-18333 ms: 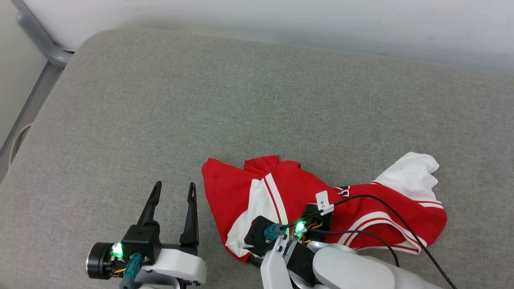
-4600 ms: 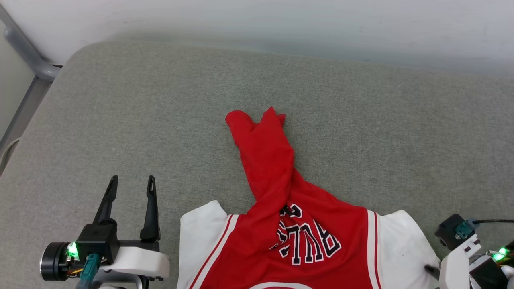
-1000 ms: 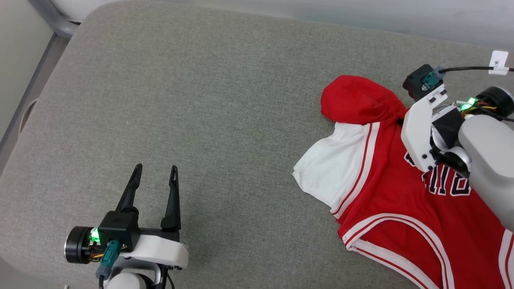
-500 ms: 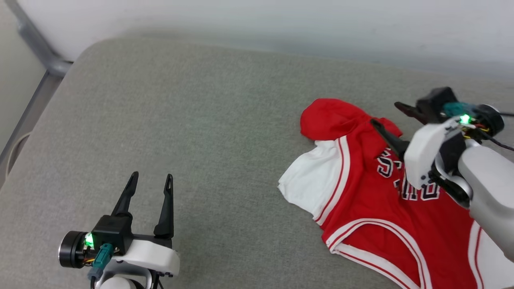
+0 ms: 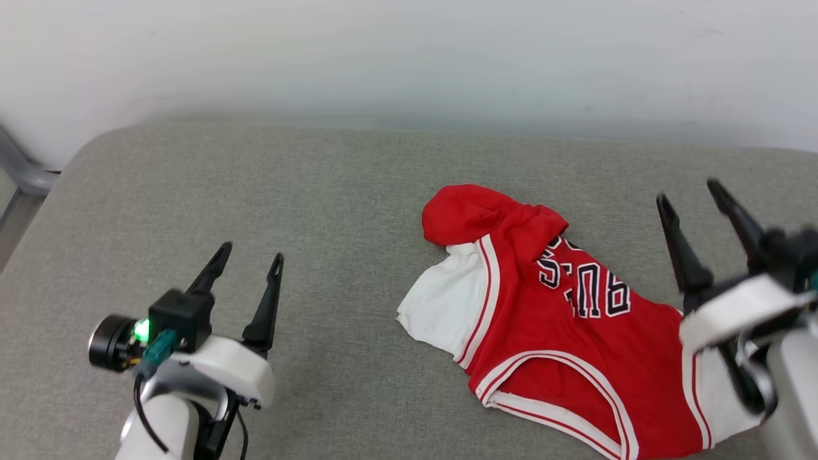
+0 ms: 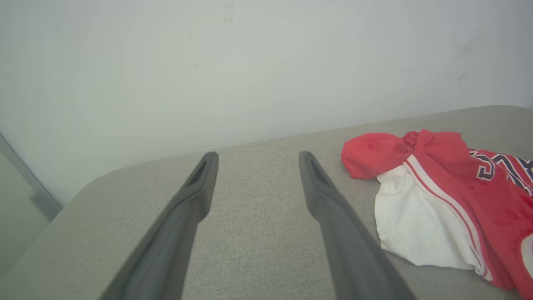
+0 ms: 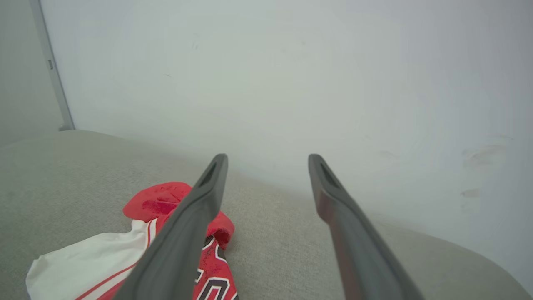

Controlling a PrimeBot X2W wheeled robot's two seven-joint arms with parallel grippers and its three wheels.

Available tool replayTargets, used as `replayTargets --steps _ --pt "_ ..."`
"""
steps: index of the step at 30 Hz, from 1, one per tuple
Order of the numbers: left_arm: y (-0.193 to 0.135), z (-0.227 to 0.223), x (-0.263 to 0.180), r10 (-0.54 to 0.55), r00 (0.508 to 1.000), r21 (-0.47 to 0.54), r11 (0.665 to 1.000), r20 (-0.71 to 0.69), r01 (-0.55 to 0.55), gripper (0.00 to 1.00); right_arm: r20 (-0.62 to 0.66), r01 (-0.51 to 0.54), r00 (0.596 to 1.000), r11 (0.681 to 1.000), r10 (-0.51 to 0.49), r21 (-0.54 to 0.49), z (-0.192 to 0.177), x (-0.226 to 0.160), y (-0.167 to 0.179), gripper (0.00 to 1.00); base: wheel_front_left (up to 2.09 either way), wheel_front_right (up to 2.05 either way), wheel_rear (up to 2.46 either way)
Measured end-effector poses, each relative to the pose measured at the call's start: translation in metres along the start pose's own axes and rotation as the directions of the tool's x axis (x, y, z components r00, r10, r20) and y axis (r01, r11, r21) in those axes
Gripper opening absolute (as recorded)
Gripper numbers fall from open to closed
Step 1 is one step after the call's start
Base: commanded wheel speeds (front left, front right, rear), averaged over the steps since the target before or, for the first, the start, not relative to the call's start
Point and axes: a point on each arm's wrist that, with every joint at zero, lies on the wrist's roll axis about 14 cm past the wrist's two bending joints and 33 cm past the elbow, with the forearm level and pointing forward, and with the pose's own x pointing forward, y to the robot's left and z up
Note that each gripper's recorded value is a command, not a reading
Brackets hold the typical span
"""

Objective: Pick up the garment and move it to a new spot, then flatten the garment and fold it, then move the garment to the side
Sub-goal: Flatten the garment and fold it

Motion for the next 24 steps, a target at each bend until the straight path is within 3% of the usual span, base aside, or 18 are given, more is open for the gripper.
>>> replayTargets --steps 6,11,15,24 --pt "-0.03 0.009 0.024 -0.158 0.983 -0.032 0.987 -0.091 0.155 1.0 0.011 0.097 0.995 0.995 -0.098 0.011 -0.006 -0.045 0.006 1.0 0.0 0.0 0.0" --pt "-0.052 0.008 0.039 -0.29 0.929 -0.088 0.957 -0.23 0.277 1.0 0.0 0.154 0.988 0.988 -0.154 0.0 -0.005 -0.063 0.003 1.0 0.0 0.0 0.0" --pt "-0.07 0.0 0.046 -0.38 0.847 -0.094 0.923 -0.373 0.373 1.0 -0.022 0.176 0.984 0.984 -0.176 -0.004 -0.009 -0.069 0.002 1.0 0.0 0.0 0.0" --pt "-0.114 -0.041 0.042 -0.482 0.582 -0.11 0.823 -0.654 0.558 1.0 -0.042 0.2 0.979 0.98 -0.2 -0.017 -0.016 -0.072 -0.003 1.0 0.0 0.0 0.0"
